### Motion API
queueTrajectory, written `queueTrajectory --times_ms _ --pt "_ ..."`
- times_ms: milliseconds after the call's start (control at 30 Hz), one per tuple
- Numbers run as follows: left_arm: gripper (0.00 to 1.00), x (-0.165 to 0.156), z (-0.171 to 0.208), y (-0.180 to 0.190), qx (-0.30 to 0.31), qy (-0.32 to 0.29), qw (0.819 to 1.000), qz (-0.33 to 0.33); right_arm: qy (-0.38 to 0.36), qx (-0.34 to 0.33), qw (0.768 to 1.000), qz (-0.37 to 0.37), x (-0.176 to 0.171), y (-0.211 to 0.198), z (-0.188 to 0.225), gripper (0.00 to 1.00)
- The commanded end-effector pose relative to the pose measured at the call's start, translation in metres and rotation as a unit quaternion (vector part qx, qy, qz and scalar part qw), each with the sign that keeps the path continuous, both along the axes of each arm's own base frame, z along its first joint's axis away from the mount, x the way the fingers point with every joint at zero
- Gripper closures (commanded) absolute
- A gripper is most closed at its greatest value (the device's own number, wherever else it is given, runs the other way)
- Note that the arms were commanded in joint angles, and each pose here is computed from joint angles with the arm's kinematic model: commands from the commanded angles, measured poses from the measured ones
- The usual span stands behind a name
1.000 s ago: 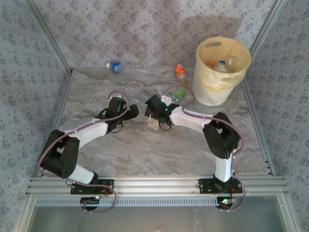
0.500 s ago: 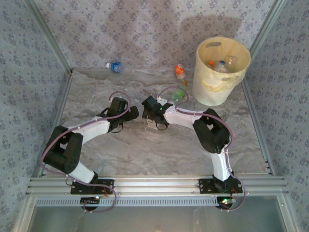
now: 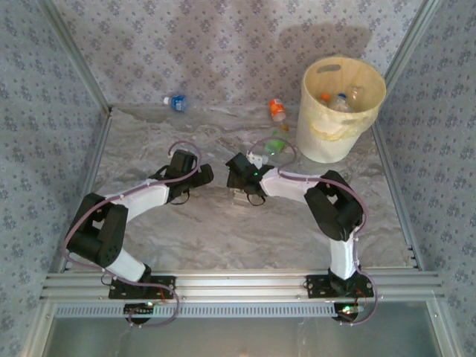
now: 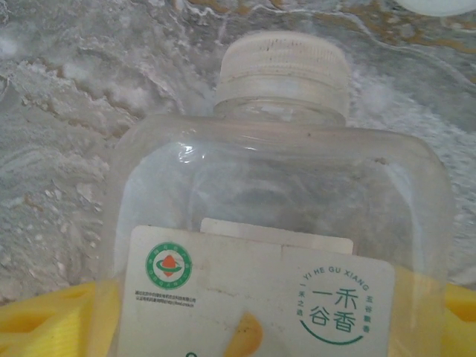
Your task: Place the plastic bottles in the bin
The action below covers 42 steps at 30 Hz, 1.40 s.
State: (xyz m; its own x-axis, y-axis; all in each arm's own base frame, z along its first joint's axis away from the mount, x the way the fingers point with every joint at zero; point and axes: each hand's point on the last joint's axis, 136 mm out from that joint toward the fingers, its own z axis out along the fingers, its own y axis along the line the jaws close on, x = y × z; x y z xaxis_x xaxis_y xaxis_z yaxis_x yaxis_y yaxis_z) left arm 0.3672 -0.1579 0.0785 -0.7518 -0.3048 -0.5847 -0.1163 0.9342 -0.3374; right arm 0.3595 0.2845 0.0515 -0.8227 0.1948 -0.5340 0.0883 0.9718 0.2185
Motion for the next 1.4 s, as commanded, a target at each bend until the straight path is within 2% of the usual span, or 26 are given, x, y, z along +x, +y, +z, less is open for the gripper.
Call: queueTrajectory --times_ms 0,233,500,733,900,1100,1367 --pt "0.02 0.007 0.015 0.002 -0.001 -0.016 1.0 0.005 -0.056 -0.012 0.998 0.023 0.004 -0.013 0.029 0.26" --pt "0.02 0.008 0.028 0.004 -0.004 -0.033 0.999 0.011 -0.166 0.018 0.983 0.073 0.002 -0.026 0.103 0.36" --pt "0.02 0.01 0.031 0.004 -0.008 -0.037 0.999 0.015 -0.307 0.067 0.943 0.11 0.008 -0.047 0.231 0.41" --pt "0.02 0.01 0.031 0.004 -0.009 -0.035 0.999 0.017 -0.407 0.105 0.904 0.081 0.031 -0.092 0.327 0.42" --pt "0.02 0.007 0.034 0.007 -0.006 -0.036 0.999 0.021 -0.468 0.087 0.878 0.054 0.063 -0.132 0.389 0.42" --pt "0.02 0.003 0.039 0.014 -0.001 -0.043 0.999 0.031 -0.499 0.038 0.866 -0.002 0.111 -0.191 0.429 0.42" --pt "0.02 -0.002 0.043 0.02 0.005 -0.052 0.998 0.036 -0.446 -0.019 0.889 -0.103 0.165 -0.286 0.405 0.41"
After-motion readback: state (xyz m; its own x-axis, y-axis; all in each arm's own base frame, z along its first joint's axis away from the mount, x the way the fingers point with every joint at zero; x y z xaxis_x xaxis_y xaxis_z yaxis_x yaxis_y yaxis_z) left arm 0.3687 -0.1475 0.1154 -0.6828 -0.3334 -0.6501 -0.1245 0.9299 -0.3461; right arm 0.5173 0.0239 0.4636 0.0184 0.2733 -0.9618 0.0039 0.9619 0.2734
